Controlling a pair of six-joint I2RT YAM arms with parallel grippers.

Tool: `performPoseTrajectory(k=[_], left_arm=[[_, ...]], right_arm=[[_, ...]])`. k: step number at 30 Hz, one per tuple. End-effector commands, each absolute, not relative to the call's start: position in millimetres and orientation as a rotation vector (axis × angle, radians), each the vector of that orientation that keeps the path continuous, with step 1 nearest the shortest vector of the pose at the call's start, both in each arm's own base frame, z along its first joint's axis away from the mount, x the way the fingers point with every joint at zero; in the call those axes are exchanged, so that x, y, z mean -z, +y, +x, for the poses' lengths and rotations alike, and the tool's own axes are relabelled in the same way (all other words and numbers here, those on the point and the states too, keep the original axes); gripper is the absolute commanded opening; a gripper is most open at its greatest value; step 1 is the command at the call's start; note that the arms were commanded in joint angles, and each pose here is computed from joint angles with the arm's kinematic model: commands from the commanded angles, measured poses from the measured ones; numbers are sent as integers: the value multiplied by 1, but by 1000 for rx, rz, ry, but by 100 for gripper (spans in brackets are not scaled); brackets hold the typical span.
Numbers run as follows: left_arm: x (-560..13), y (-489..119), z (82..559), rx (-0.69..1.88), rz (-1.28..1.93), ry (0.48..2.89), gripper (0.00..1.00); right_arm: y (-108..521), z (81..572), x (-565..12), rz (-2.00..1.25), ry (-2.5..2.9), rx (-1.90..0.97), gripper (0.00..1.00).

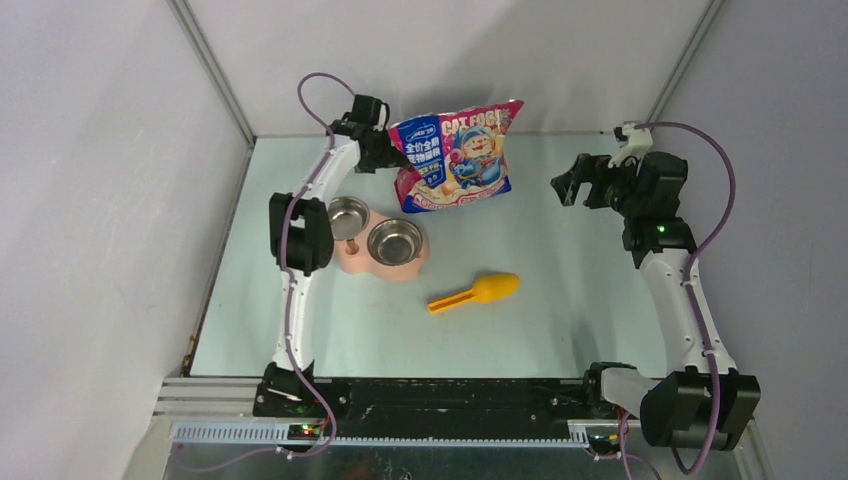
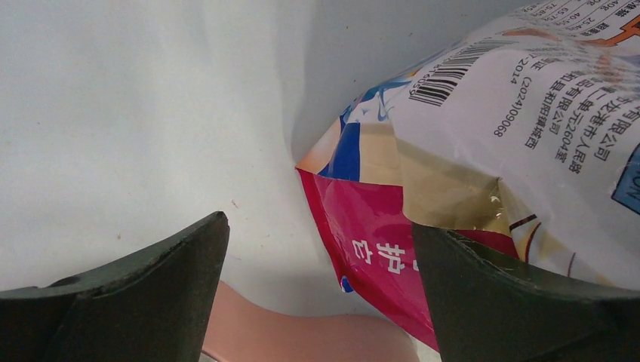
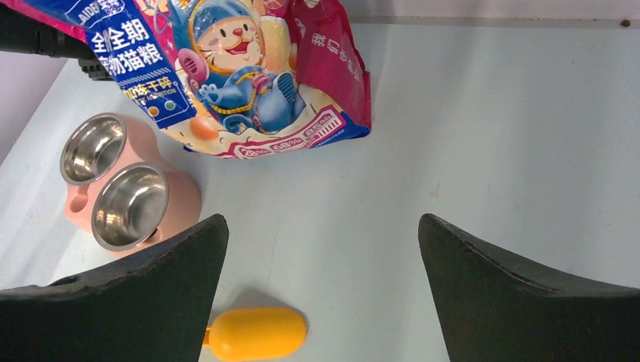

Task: Serve the pet food
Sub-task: Adjust the pet food bag at the center of the board.

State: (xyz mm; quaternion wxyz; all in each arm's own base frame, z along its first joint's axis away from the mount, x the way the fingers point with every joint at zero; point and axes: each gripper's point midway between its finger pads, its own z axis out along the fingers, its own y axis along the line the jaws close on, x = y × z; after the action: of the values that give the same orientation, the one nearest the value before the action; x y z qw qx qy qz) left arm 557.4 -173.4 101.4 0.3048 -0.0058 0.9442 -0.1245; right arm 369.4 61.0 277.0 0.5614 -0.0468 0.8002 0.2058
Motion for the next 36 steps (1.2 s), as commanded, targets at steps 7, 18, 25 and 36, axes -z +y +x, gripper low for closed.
performPoseTrajectory(k=[7,18,25,36], left_arm=[[-124,-281,553,569,162,2403,98],[-137,-349,547,655,247,2306,98],[-145,-377,547,657,244,2246,98],[-181,-342,544,658,197,2249,98]], right_arm=[[55,372,-286,-92,1850,-508,99],[51,369,-290,-81,1831,-518,99],[60,356,-307,-187,1763,-543,100],[36,362,-298,-69,1791,-619,100]])
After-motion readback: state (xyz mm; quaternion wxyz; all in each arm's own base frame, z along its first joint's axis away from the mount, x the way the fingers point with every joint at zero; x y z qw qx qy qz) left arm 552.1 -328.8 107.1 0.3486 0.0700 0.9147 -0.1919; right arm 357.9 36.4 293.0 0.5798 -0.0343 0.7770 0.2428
